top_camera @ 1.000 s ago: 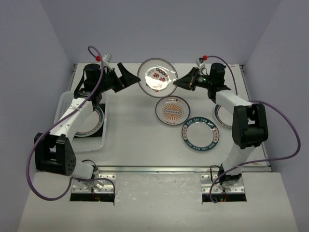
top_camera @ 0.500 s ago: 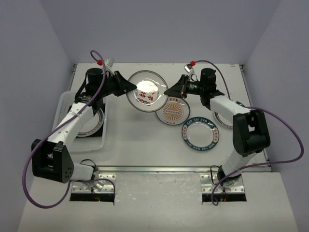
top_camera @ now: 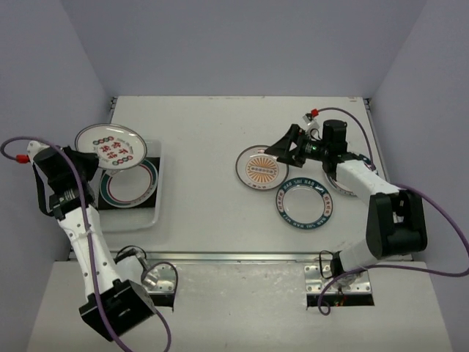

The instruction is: Place the plates into the plastic bin on the countertop

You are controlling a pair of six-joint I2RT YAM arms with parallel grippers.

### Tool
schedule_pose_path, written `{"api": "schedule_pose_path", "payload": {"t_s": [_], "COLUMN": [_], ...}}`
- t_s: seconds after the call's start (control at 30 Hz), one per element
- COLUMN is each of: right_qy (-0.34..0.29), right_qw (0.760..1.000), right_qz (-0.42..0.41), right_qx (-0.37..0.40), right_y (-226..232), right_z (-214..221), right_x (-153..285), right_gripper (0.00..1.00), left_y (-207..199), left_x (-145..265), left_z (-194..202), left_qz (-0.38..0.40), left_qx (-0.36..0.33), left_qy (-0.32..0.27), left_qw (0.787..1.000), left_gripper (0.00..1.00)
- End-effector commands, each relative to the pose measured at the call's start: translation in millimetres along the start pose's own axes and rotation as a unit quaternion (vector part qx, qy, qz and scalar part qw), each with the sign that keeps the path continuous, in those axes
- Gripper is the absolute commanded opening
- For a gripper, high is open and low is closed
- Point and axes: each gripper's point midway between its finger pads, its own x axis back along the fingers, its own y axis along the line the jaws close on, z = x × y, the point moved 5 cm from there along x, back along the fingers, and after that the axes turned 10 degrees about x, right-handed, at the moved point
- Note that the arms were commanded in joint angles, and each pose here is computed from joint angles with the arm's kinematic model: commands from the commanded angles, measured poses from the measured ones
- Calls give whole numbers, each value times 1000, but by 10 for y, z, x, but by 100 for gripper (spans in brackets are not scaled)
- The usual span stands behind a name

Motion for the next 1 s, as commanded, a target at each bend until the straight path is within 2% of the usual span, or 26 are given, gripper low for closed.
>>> {"api": "schedule_pose_path", "payload": {"t_s": [0.0,0.2,0.33,0.4,0.43,0.5,0.57,0.73,0.8,0.97], "right_qy": [-8,-4,-7,-10,-10,-6,7,77,121,155], "right_qw": [998,999,999,999,999,998,998,985,977,971], "right_qz": [17,4,5,10,12,17,35,135,164,172], "right_qx": [54,51,52,50,49,53,55,71,69,67], "right_y": [32,33,20,-17,-42,-68,-164,-471,-721,-976], "right_z": [64,63,40,6,-7,-47,-77,-265,-304,-300], "right_x": [130,153,167,178,176,174,130,17,-113,-263], "right_gripper": [99,99,99,99,99,99,99,99,99,99], "left_y": [390,618,673,692,697,701,673,643,732,941], "left_x": [67,-229,-299,-317,-311,-282,-247,-166,-256,-487], "left_z": [-57,88,71,108,116,132,135,210,303,472], "left_qz": [-84,-110,-123,-122,-122,-123,-117,-116,-127,-164], "left_qx": [25,20,17,8,4,-2,-13,-59,-62,-58], "left_qy": [-50,-6,-11,4,7,13,19,22,44,102], "left_qw": [995,994,992,992,993,992,993,991,989,980], "left_gripper": [0,0,10,46,58,76,100,100,100,100]}}
